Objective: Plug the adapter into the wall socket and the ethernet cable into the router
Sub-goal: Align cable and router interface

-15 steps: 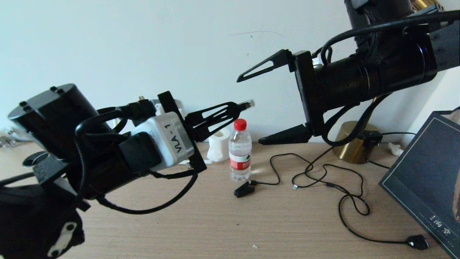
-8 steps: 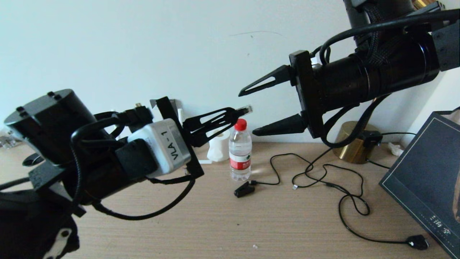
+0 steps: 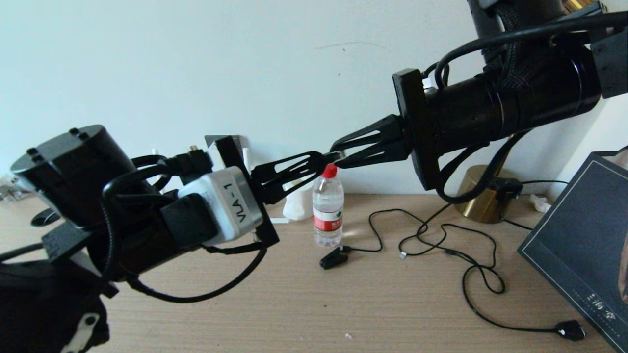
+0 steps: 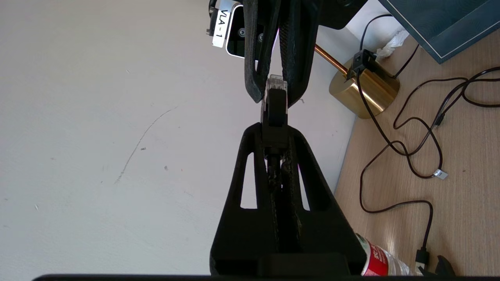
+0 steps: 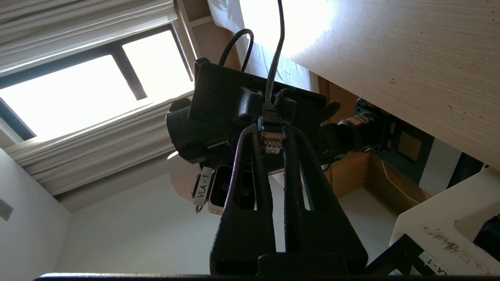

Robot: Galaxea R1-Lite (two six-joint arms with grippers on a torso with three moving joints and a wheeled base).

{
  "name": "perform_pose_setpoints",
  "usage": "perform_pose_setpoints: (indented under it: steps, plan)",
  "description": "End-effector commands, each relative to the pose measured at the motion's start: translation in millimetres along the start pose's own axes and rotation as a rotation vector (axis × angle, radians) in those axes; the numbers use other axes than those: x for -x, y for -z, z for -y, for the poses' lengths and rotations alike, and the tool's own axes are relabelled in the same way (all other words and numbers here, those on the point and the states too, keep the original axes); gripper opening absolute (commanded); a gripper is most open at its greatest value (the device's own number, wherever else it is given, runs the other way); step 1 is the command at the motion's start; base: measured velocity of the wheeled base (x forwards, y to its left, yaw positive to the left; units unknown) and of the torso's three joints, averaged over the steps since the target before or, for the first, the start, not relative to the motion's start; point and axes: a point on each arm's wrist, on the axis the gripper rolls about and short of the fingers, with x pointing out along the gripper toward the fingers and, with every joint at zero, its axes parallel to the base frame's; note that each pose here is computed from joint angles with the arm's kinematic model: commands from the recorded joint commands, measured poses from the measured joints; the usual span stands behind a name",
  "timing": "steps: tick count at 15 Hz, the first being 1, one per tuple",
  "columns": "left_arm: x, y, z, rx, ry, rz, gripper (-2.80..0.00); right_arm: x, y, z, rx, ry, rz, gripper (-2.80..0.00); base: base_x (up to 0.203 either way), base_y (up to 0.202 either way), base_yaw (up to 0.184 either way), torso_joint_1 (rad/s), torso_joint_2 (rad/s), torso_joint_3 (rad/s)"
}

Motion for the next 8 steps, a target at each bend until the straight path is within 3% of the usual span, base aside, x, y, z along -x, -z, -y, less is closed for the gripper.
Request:
perform_pose_setpoints:
  steps: [1,4,5,8]
  plan:
    - [-0.6,-0.1,0.0,-0.007,-0.003,0.005,-2.80,-1.1,1.1,0.6,-0.010,0.003,-0.012,-2.80,0.000,0.000,0.000,0.000,0.00,0.000]
    - [0.1,-0.1,0.9,-0.003,0.002,0.004,-2.80,-1.0,1.3,0.9,-0.011,0.004,-0.011,-2.80,0.000,0.000,0.000,0.000,0.00,0.000]
    - [0.3,-0.1,1.3,-0.001,0.005,0.005,0.00,-1.4,1.6,1.2,-0.012,0.006,-0.012,-2.80,0.000,0.000,0.000,0.000,0.00,0.000]
    - [1.4,-2.6,-1.5,-0.007,-0.006,0.011,0.00,-1.8,1.2,3.1,-0.016,0.011,-0.013,-2.80,0.000,0.000,0.000,0.000,0.00,0.000]
